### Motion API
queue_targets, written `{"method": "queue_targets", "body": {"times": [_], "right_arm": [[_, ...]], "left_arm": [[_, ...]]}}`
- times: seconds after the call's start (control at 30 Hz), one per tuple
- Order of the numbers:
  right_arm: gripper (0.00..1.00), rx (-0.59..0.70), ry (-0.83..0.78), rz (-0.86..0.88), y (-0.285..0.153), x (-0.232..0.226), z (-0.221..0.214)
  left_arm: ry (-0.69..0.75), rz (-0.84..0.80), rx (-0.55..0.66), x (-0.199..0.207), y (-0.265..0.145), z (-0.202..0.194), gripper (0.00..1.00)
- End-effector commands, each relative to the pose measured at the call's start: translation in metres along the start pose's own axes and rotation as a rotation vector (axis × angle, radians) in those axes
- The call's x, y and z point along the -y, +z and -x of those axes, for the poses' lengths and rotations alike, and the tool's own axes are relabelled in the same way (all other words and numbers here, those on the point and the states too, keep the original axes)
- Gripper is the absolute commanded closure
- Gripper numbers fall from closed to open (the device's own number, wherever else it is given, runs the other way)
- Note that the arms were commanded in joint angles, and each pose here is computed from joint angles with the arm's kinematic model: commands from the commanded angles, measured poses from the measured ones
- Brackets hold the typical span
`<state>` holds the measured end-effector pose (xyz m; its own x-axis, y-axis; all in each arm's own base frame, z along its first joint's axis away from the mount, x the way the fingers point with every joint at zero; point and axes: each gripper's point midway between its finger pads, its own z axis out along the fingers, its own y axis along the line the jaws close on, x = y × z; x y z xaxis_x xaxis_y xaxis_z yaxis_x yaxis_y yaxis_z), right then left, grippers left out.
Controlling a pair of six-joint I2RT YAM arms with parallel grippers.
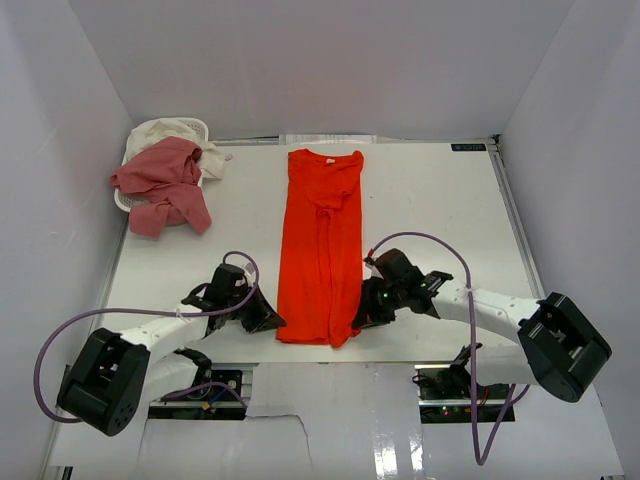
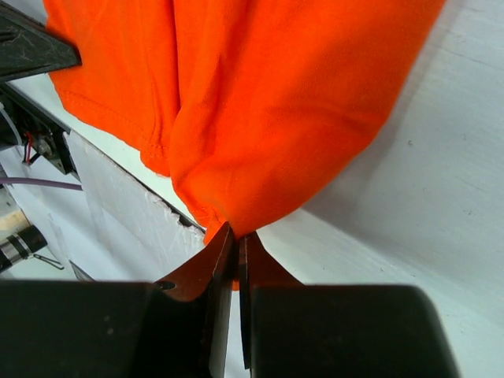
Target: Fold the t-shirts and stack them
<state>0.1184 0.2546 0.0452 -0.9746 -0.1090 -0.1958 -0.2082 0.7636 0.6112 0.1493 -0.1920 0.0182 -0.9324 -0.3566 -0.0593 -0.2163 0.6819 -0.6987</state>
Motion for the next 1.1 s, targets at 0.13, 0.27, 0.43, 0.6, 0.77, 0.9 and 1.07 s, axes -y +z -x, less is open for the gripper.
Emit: {"method": "queue_targets", "body": {"times": [0.13, 0.27, 0.43, 0.6, 0.77, 0.9, 1.07], "right_arm": [[0.92, 0.061, -0.049, 0.058, -0.021, -0.024, 0.032], [0.92, 0.089, -0.065, 0.052, -0.028, -0.026, 0.049], [0.92, 0.115, -0.086, 0.053, -0.034, -0.031, 0.066], [0.92, 0.150, -0.104, 0.055, -0.043, -0.037, 0.088], [0.92, 0.159, -0.117, 0.043, -0.041, -0.036, 0.106], [0.92, 0.175, -0.128, 0.029, -0.039, -0.035, 0.126], [0.92, 0.199, -0.135, 0.018, -0.038, -0.035, 0.150]], "left_arm": [[0.023, 0.014, 0.000, 0.021, -0.003, 0.015, 1.00], [0.050, 0.000, 0.039, 0.044, -0.005, 0.035, 1.00], [0.074, -0.017, 0.076, 0.069, -0.007, 0.056, 1.00], [0.089, -0.037, 0.117, 0.092, -0.015, 0.074, 1.00], [0.090, -0.030, 0.170, 0.107, -0.020, 0.092, 1.00], [0.082, -0.014, 0.214, 0.113, -0.022, 0.109, 1.00], [0.070, 0.006, 0.268, 0.119, -0.019, 0.132, 1.00]]}}
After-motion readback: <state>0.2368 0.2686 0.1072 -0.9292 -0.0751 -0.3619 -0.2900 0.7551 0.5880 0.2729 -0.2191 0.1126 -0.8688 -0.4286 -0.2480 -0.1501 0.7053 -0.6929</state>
